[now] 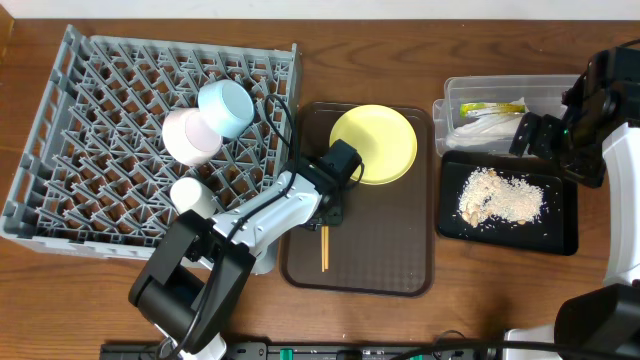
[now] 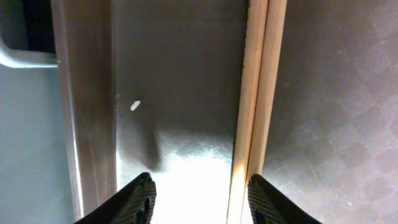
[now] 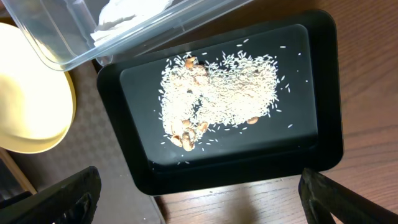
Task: Sort waste into correct bins and load items into the dishwasher
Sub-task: 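Pinch one chopstick with the left gripper and lift it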
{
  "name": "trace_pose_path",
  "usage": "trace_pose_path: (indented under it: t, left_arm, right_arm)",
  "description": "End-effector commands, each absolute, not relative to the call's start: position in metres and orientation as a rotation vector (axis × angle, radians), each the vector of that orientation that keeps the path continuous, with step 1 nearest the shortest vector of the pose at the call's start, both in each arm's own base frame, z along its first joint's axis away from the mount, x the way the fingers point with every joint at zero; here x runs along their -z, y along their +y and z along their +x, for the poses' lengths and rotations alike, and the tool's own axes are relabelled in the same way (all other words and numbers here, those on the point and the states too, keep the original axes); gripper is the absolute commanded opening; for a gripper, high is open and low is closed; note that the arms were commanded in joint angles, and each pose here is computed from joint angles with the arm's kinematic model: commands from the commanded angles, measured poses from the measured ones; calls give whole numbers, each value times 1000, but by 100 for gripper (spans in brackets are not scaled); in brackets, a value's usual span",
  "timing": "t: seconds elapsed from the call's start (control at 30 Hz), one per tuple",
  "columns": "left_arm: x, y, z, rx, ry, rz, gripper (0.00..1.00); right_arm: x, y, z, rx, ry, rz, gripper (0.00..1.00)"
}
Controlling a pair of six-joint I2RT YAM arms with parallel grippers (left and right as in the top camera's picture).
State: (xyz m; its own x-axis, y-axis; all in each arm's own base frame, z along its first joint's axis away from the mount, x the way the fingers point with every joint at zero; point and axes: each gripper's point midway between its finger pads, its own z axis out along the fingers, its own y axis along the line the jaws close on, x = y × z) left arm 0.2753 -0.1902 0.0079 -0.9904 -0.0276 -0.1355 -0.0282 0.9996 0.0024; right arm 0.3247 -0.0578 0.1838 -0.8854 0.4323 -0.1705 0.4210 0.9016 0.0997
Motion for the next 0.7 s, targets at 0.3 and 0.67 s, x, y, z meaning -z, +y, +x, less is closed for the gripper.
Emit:
trace_pose_path:
  t: [0.3,0.67]
  left_arm:
    - [-2,-177,269,-95,3025,-62,52]
    - [6,-184,269,-54,3042,-56,41]
  right_arm:
    - [-192,-56,325,-97,2853,651,99]
    - [-191,-56,324,-97,2858,652,99]
